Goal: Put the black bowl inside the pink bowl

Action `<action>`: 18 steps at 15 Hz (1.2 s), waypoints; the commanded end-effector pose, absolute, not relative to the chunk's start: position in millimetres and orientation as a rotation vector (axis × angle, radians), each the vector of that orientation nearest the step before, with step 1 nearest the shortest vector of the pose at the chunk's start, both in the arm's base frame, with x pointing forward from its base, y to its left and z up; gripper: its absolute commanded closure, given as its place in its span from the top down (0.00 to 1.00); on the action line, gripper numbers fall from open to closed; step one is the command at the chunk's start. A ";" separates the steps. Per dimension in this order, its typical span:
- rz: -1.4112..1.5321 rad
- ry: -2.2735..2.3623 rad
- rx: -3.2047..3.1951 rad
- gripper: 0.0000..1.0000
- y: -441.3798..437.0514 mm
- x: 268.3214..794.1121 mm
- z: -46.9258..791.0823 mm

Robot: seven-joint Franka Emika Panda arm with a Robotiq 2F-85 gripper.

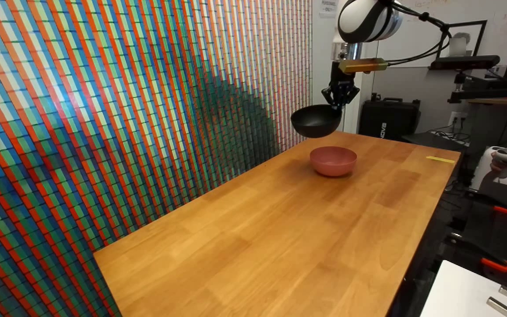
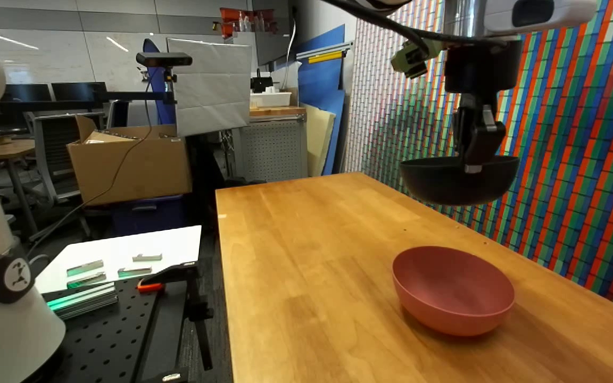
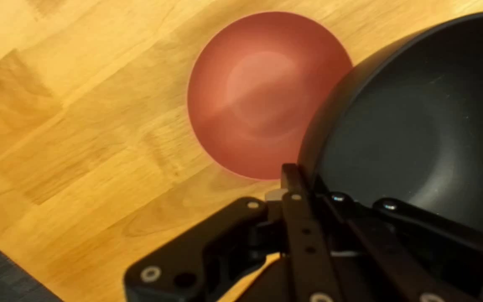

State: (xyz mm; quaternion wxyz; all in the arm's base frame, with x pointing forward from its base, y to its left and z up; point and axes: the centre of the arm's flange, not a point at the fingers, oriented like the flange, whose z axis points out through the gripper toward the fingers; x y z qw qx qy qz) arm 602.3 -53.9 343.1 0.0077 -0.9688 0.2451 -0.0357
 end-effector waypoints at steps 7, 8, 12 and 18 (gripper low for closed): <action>0.067 0.825 -3.085 0.01 -90.7 546.5 300.1; 0.080 0.821 -3.091 0.01 -90.4 543.8 294.6; 0.096 0.816 -3.106 0.01 -91.3 542.2 277.3; -0.025 0.808 -3.114 0.01 -90.0 564.6 274.7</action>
